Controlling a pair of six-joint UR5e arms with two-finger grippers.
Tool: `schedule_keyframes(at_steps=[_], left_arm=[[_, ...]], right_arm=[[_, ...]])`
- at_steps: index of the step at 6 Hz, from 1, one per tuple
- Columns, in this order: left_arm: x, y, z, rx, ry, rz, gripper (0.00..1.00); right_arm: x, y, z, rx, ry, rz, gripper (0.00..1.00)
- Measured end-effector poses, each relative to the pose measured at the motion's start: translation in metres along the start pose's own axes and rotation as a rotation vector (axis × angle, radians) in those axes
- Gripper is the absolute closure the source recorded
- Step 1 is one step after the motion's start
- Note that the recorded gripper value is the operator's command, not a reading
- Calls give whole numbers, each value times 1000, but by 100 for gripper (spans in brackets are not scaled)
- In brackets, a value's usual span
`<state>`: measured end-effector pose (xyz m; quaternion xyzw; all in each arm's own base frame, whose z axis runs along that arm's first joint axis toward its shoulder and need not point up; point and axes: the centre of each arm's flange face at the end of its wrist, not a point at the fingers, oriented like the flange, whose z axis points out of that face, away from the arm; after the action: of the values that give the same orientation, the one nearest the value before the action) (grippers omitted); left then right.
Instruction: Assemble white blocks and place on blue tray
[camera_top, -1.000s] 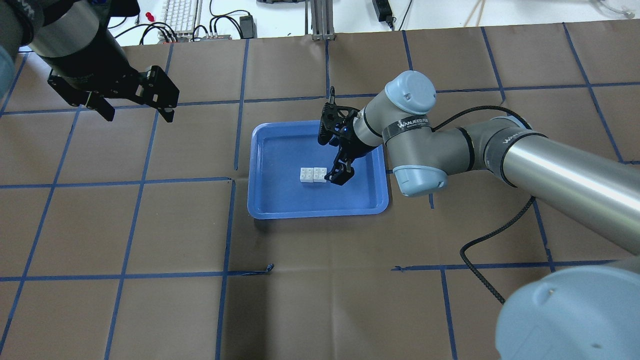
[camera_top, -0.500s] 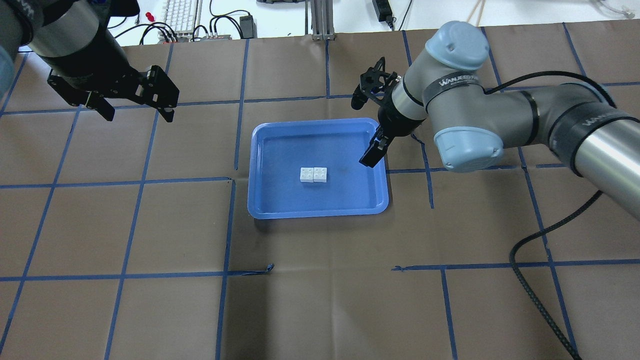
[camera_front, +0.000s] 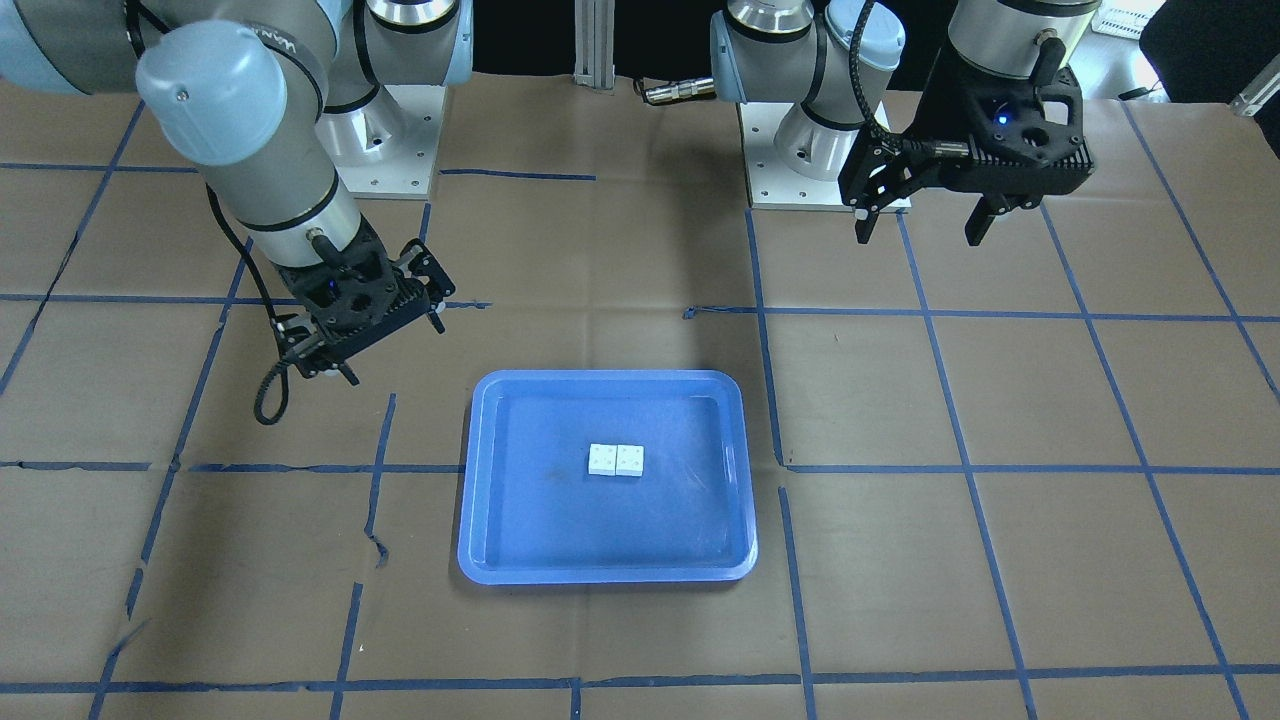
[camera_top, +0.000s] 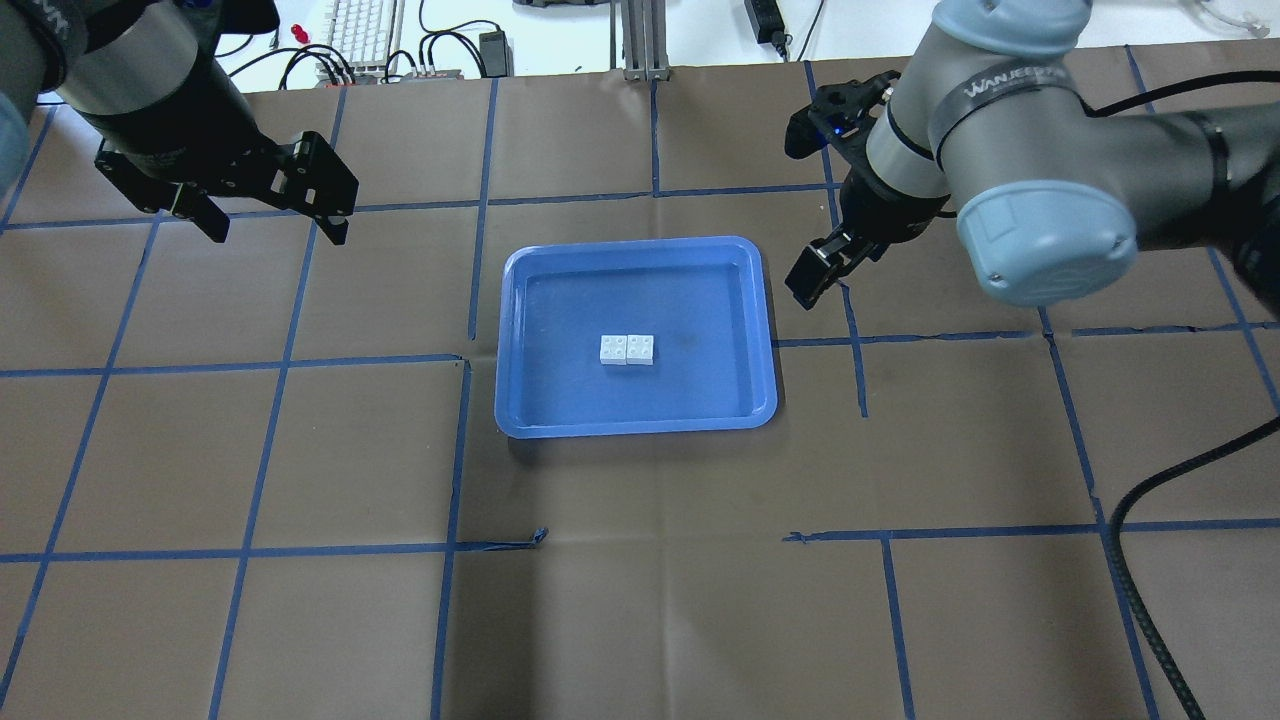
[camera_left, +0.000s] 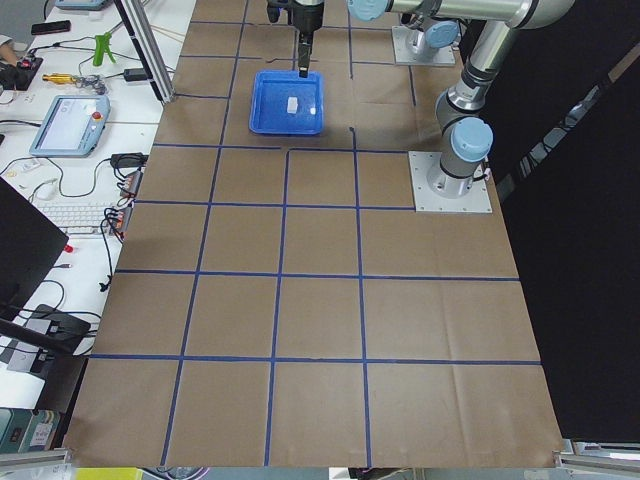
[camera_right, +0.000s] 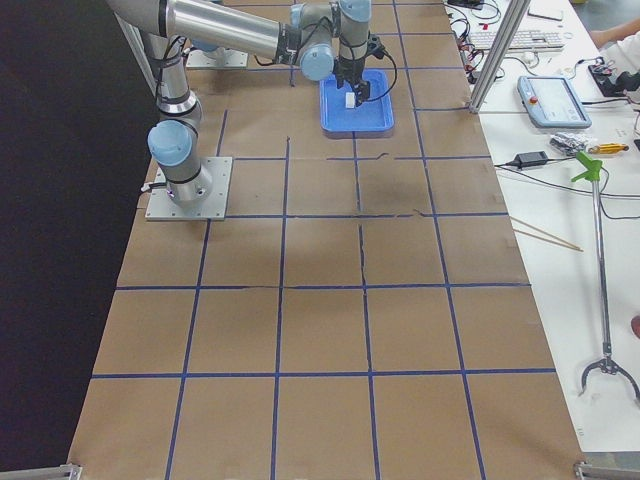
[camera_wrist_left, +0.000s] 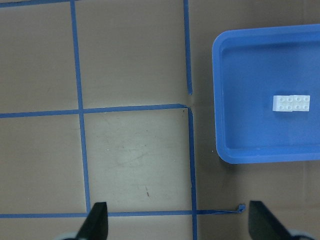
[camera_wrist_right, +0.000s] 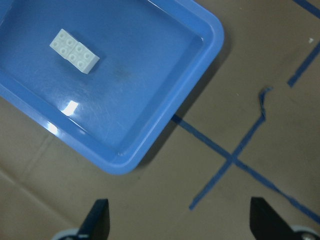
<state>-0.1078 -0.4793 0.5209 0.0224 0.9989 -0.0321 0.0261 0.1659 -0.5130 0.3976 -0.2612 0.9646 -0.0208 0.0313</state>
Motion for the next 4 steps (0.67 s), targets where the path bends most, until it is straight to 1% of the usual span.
schedule_keyframes(at_steps=[1, 2, 3, 4], left_arm=[[0, 0, 0, 0, 0, -1, 0], [0, 0, 0, 0, 0, -1, 0], [-1, 0, 0, 0, 0, -1, 0], [-1, 0, 0, 0, 0, -1, 0]], right_arm=[[3, 0, -39, -38, 50, 143, 0], [6, 0, -71, -57, 68, 248, 0], [14, 2, -91, -69, 72, 328, 0], [22, 5, -100, -73, 69, 383, 0]])
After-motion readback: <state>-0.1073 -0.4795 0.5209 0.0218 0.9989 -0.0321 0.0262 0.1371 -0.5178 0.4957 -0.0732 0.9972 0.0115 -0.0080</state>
